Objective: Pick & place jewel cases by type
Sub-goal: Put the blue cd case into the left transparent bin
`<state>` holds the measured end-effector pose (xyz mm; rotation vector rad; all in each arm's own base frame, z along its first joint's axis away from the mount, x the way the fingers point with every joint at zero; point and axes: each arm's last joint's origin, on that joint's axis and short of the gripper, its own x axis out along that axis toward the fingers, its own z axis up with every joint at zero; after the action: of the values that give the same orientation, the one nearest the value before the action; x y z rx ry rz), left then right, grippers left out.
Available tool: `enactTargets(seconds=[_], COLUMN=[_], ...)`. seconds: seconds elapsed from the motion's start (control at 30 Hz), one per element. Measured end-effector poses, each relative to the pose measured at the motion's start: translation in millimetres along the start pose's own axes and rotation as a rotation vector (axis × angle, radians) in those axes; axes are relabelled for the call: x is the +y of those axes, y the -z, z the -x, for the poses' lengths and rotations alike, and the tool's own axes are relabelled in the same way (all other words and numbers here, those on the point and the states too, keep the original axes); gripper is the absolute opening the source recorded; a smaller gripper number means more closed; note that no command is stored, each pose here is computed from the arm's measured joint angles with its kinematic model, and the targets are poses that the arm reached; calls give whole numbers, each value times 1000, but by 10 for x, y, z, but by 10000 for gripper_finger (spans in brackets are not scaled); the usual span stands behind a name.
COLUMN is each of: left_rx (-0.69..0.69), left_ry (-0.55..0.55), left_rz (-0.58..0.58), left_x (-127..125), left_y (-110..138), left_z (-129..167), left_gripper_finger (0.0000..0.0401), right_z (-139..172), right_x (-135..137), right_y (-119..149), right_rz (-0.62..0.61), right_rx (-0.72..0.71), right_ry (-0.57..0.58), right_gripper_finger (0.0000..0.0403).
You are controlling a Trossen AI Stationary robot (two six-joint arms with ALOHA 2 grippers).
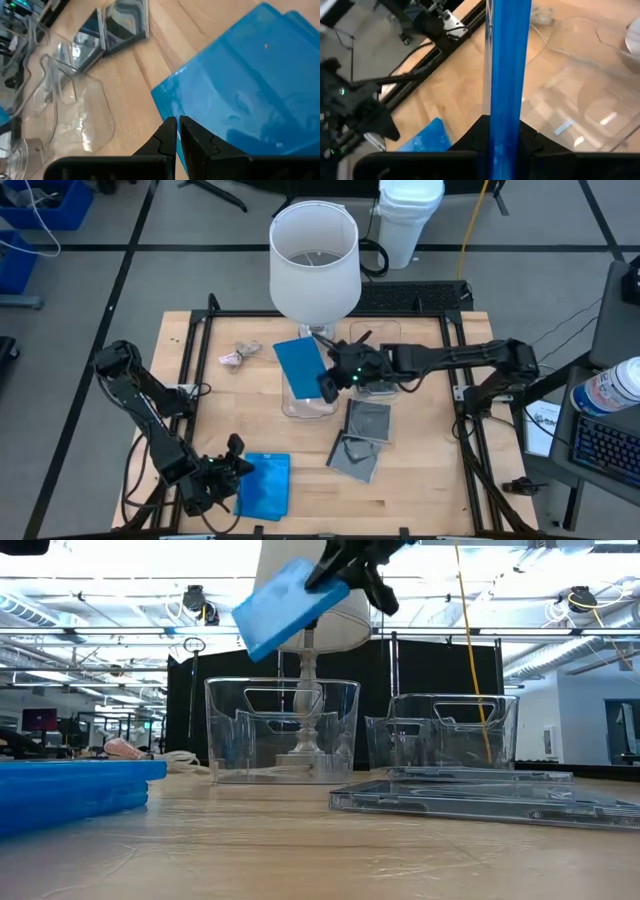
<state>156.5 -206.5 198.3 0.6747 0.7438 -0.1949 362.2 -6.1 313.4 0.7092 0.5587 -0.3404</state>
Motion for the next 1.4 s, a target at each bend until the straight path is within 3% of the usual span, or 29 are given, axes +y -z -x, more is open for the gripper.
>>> enactTargets(seconds=[0.2,0.37,0.7,1.03,1.17,1.4], left_rx=[27,32,23,7,1,1], left_ry=[2,29,40,60,66,66], left_rz=[7,10,18,22,31,32], left_x=[4,-8,-54,-127,-148,-148], left_y=[31,34,41,52,55,55], left_z=[1,4,43,105,123,123], left_gripper_finger=[31,31,31,31,31,31], right_z=[-247,-463,-612,-726,-832,-1016], right_x=[-47,-99,-227,-253,-322,-373], right_y=[103,161,166,216,303,379], right_rz=[-100,-261,-488,-553,-558,-537], right_rx=[56,74,140,168,200,248], right_ry=[31,50,72,79,129,115], right_gripper_finger=[26,29,28,27,36,29])
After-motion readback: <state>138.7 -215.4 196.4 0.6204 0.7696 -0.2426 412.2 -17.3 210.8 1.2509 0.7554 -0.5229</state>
